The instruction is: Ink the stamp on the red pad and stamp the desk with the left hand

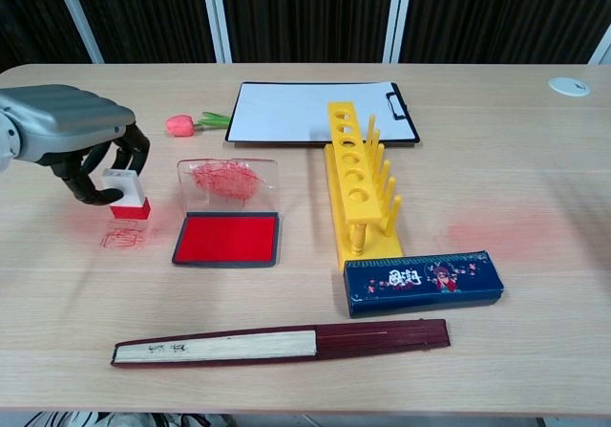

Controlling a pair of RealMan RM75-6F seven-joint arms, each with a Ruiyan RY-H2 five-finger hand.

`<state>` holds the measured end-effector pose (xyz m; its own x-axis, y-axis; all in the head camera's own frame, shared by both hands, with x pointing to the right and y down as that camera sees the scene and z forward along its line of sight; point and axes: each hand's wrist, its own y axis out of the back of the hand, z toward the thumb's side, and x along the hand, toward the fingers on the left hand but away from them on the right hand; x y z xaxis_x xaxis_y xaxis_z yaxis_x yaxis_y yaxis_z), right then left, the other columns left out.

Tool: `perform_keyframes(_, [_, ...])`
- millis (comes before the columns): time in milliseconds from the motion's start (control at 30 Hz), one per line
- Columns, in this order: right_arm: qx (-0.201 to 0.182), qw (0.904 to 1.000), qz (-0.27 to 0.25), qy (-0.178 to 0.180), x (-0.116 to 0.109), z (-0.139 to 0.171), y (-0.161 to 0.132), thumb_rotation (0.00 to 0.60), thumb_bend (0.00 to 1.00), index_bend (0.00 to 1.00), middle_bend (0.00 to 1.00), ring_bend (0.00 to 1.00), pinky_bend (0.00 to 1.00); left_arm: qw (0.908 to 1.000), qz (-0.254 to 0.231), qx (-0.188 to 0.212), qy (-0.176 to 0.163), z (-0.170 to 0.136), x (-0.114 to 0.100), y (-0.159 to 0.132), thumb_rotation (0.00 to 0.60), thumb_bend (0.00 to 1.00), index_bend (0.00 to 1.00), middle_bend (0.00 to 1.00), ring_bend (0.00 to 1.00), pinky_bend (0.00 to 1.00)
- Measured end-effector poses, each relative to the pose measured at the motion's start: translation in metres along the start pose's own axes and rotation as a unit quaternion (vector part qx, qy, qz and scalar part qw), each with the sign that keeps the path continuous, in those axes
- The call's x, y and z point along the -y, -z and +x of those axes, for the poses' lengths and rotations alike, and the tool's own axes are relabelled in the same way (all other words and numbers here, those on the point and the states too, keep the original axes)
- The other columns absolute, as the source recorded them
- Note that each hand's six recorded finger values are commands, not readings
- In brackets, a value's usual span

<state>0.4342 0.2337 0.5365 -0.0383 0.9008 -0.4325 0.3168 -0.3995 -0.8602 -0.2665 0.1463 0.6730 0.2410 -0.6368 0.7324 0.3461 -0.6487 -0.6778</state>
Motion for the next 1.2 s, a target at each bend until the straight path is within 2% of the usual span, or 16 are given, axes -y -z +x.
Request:
perform_keyframes(233, [0.000, 1.0000, 0.001, 0.000, 0.000, 0.000, 0.000, 0.600, 0.27, 0.07, 0.00, 0.00, 0.19, 0.9997, 0.007, -0.017, 0.014, -0.001, 0.023, 0.026, 0.600, 0.48, 0.67, 0.68, 0.54, 0.63])
perform_keyframes(433, [0.001, 1.0000, 0.000, 0.000, 0.000, 0.000, 0.000, 0.600, 0.27, 0.07, 0.00, 0.00, 0.19, 0.9996, 0.008, -0.019, 0.020, 0.002, 0.037, 0.032, 0.600, 0.48, 0.65, 0.66, 0.53, 0.62])
perform_keyframes(1200, [0.001, 1.0000, -0.001, 0.000, 0.000, 0.000, 0.000, 0.600, 0.27, 0.07, 0.00, 0.00, 0.19, 0.9995, 0.014, -0.024, 0.018, 0.009, 0.053, 0.032, 0.600, 0.45, 0.57, 0.54, 0.48, 0.60])
